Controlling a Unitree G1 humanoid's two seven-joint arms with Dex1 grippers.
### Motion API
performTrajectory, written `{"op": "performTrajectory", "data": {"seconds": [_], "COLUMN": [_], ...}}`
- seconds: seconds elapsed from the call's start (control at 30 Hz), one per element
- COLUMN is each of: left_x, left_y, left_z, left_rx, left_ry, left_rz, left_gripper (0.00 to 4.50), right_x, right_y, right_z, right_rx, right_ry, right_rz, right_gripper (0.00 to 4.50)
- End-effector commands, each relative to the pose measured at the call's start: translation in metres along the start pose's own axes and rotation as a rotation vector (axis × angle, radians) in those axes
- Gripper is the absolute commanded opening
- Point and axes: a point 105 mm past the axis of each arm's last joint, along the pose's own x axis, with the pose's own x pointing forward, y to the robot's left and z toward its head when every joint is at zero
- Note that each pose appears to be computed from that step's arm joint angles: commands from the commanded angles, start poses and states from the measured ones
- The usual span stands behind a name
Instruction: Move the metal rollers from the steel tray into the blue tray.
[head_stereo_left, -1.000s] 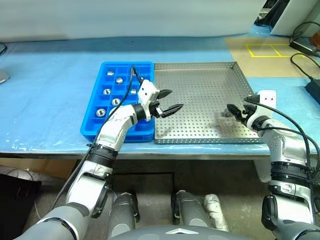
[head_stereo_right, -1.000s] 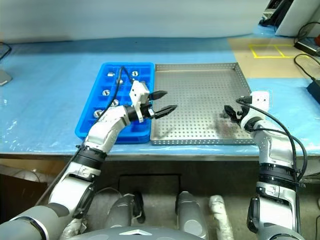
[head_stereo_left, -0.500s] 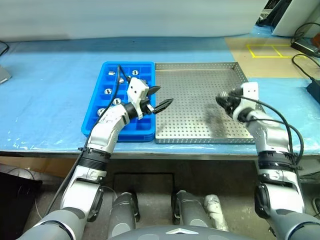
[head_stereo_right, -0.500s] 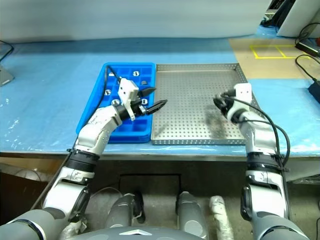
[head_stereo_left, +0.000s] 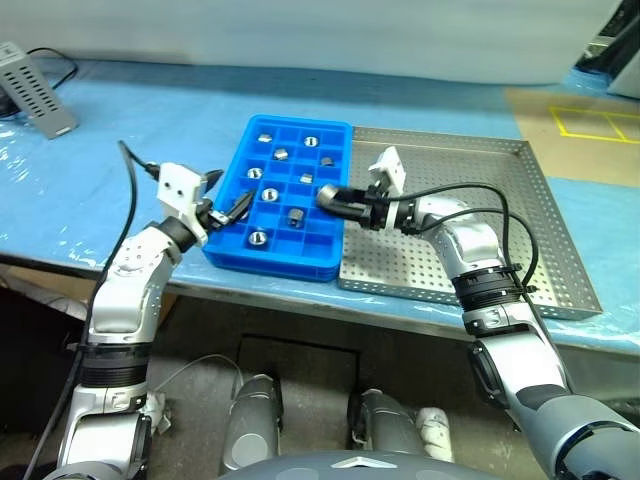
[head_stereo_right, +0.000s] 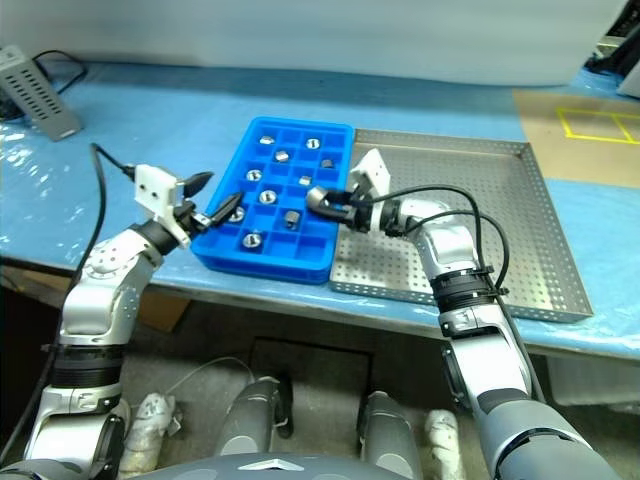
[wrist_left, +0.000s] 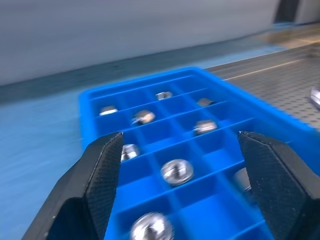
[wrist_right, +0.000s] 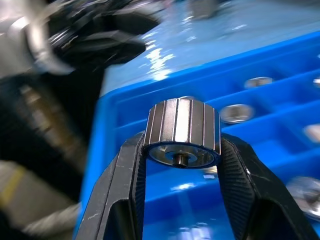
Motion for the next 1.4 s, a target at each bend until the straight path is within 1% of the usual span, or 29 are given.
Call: {"op": "performTrajectory", "data": {"seconds": [0.03,0.1,0.17,0.2,0.4,0.43,0.5,0.6,0.67,0.7,0.8,0.9,1.0,1.03,1.1,1.17,1.27,1.4], "left_x": [0.002,0.003,0.005,0.006,0.014,0.016,0.02,0.03,0.036,0.04,0.049,0.057,0.064,0.065,0.065,0.064,0.064,0.064], "left_y": [-0.007,-0.008,-0.009,-0.01,-0.015,-0.015,-0.019,-0.027,-0.034,-0.034,-0.038,-0.041,-0.059,-0.063,-0.064,-0.062,-0.063,-0.067], "left_z": [0.021,0.022,0.023,0.023,0.022,0.022,0.022,0.024,0.025,0.024,0.021,0.019,0.016,0.012,0.005,0.002,-0.001,-0.006], "left_rx": [0.033,0.033,0.035,0.035,0.032,0.031,0.029,0.018,0.015,0.017,0.009,-0.011,-0.041,-0.035,-0.025,-0.048,-0.071,-0.054], "left_ry": [-0.069,-0.071,-0.073,-0.073,-0.073,-0.072,-0.073,-0.082,-0.088,-0.089,-0.087,-0.084,-0.084,-0.072,-0.054,-0.052,-0.047,-0.037], "left_rz": [-0.014,-0.017,-0.024,-0.029,-0.064,-0.071,-0.098,-0.148,-0.184,-0.194,-0.21,-0.226,-0.307,-0.322,-0.317,-0.303,-0.298,-0.289], "left_gripper": [3.85,3.85,3.85,3.85,3.85,3.85,3.85,3.85,3.85,3.85,3.85,3.85,4.41,4.46,4.46,4.46,4.46,4.46], "right_x": [-0.002,-0.002,-0.003,-0.004,-0.016,-0.017,-0.019,-0.025,-0.034,-0.037,-0.049,-0.054,-0.064,-0.064,-0.062,-0.063,-0.073,-0.085], "right_y": [0.013,0.011,0.005,0.002,-0.008,-0.011,-0.016,-0.031,-0.043,-0.048,-0.054,-0.051,-0.052,-0.052,-0.048,-0.044,-0.046,-0.057], "right_z": [-0.013,-0.026,-0.031,-0.031,-0.033,-0.031,-0.019,0.014,0.026,0.029,0.026,0.025,0.022,0.017,0.011,0.012,0.011,0.007], "right_rx": [-0.058,-0.078,-0.097,-0.101,-0.106,-0.112,-0.108,-0.085,-0.07,-0.07,-0.08,-0.073,-0.064,-0.059,-0.054,-0.038,-0.013,-0.061], "right_ry": [0.11,0.178,0.209,0.21,0.215,0.208,0.142,-0.051,-0.129,-0.147,-0.167,-0.182,-0.224,-0.228,-0.231,-0.26,-0.291,-0.252], "right_rz": [0.084,0.07,0.03,0.012,-0.065,-0.087,-0.127,-0.255,-0.356,-0.403,-0.495,-0.524,-0.592,-0.602,-0.615,-0.635,-0.687,-0.776], "right_gripper": [1.63,1.63,2.36,2.59,4.49,4.49,4.49,4.49,4.49,4.49,4.49,4.49,4.5,4.5,4.5,4.5,4.5,4.5]}}
